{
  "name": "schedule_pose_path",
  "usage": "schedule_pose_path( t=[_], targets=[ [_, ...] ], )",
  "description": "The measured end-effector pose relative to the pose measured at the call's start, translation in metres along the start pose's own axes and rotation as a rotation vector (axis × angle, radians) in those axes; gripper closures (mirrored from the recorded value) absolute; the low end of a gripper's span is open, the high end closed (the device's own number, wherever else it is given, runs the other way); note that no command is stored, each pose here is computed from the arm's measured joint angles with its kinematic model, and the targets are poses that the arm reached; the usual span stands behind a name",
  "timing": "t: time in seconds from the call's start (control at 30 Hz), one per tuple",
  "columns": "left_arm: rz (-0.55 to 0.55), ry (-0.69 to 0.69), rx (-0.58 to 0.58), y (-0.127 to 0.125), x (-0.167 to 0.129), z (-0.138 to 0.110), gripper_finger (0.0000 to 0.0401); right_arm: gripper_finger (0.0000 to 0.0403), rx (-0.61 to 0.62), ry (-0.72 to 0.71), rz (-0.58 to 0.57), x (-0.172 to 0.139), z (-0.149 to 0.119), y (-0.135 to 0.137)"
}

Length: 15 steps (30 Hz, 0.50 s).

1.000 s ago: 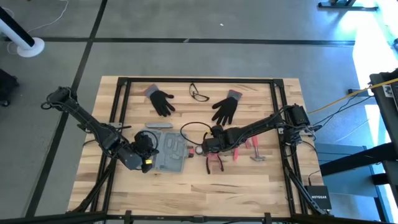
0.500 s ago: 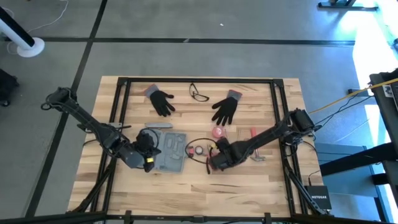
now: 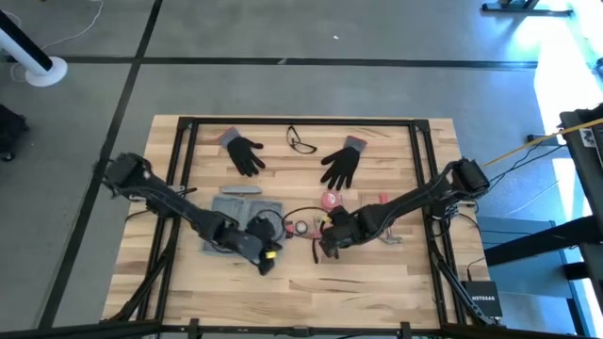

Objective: Prefit tool cases

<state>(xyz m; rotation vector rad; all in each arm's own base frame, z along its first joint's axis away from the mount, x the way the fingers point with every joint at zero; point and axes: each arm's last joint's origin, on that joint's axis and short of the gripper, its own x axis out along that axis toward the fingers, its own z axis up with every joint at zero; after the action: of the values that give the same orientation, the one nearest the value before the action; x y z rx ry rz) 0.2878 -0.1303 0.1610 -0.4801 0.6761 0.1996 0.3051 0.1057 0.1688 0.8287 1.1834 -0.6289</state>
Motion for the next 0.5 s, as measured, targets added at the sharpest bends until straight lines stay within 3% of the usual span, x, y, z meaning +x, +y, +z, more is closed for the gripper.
schedule_pose_path(
  t=[0.1, 0.3, 0.5],
  targets=[
    [-0.037, -0.050, -0.015, -0.012, 0.017, 0.003, 0.0401, 0.0403, 0.024, -0.005, 0.118, -0.001, -0.001, -0.013],
    [0.020, -0.039, -0.093, -0.015, 0.055, 0.004, 0.0401, 0.0403, 0.074, 0.063, 0.229, 0.009, -0.009, -0.039],
    [0.043, 0.026, -0.062, -0.016, 0.087, 0.013, 0.0401, 0.0403, 0.094, 0.016, 0.229, 0.013, -0.007, -0.044]
  ],
)
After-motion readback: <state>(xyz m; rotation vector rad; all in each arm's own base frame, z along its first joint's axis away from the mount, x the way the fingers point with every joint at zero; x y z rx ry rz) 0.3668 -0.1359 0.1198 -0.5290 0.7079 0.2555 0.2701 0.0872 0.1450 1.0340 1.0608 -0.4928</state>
